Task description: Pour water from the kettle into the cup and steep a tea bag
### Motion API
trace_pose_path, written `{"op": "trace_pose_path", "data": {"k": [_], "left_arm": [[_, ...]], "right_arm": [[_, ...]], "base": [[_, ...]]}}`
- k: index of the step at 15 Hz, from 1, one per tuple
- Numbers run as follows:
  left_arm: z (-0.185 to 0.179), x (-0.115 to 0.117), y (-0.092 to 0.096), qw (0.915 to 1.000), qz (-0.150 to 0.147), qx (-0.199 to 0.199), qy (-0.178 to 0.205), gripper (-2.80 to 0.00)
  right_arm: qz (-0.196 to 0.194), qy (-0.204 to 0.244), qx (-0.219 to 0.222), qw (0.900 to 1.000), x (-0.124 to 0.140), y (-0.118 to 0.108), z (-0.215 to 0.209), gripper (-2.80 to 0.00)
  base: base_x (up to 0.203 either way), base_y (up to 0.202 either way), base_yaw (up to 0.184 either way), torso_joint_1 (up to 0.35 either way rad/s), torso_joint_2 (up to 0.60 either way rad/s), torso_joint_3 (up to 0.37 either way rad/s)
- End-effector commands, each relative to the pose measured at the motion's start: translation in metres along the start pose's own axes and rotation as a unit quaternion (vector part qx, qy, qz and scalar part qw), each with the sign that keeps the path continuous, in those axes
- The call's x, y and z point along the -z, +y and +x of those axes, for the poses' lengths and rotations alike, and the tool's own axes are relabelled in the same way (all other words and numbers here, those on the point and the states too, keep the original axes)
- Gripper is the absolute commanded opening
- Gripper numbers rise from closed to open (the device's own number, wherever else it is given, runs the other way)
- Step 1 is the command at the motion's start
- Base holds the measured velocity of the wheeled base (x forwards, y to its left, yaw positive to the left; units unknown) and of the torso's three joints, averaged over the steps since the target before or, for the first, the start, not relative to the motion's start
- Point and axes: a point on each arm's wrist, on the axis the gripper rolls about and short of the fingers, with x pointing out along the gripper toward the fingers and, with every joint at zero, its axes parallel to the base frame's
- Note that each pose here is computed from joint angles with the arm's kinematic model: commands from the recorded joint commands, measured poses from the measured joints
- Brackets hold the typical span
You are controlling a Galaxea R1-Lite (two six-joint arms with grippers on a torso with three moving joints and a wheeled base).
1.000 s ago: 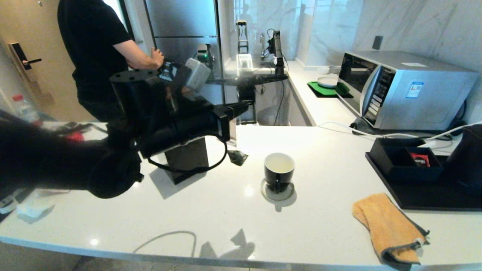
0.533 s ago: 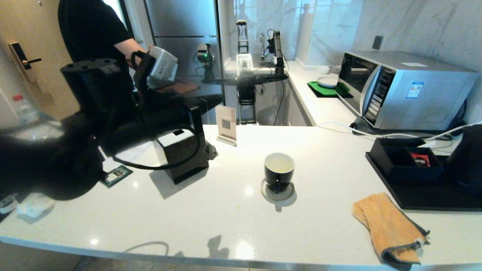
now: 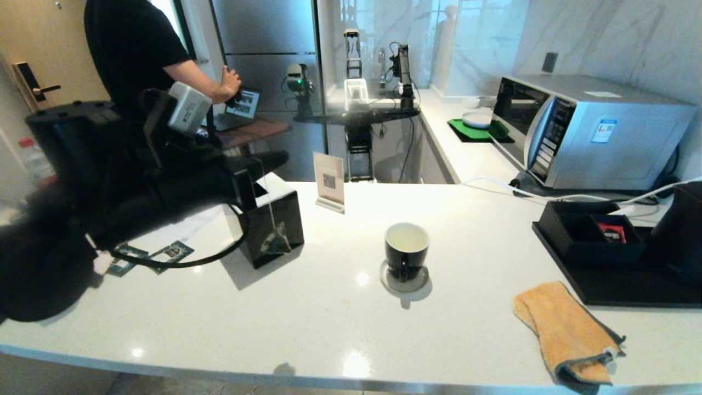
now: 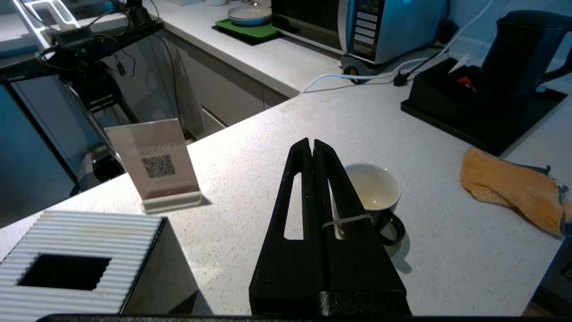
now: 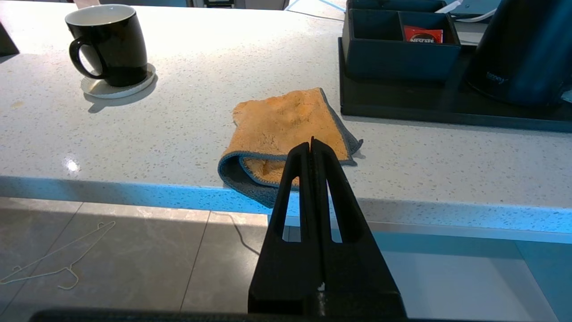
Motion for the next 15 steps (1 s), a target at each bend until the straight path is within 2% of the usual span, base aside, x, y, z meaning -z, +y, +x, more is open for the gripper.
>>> {"op": "trace_pose_path", "data": {"k": [1,9,15], "left_arm": [[-0.007,-0.001,0.007,1.0000,0.002,0.002,-0.002,-2.80],[-0.024,-0.002,0.033,0.9991,-0.007,-0.040,0.013,-2.80],[-0.023,-0.006,0.038,0.9983,-0.014,-0.050,0.025,-2.80]], "right_arm": [[-0.001,0.001,0.000,1.000,0.000,0.000,0.000,-2.80],[0.000,0.000,0.000,1.000,0.000,0.000,0.000,-2.80],[-0.001,0.000,0.000,1.000,0.000,0.000,0.000,-2.80]], "base": [[0.000,0.000,0.000,0.000,0.00,0.000],[0.000,0.000,0.000,0.000,0.00,0.000],[0.000,0.000,0.000,0.000,0.00,0.000]]}}
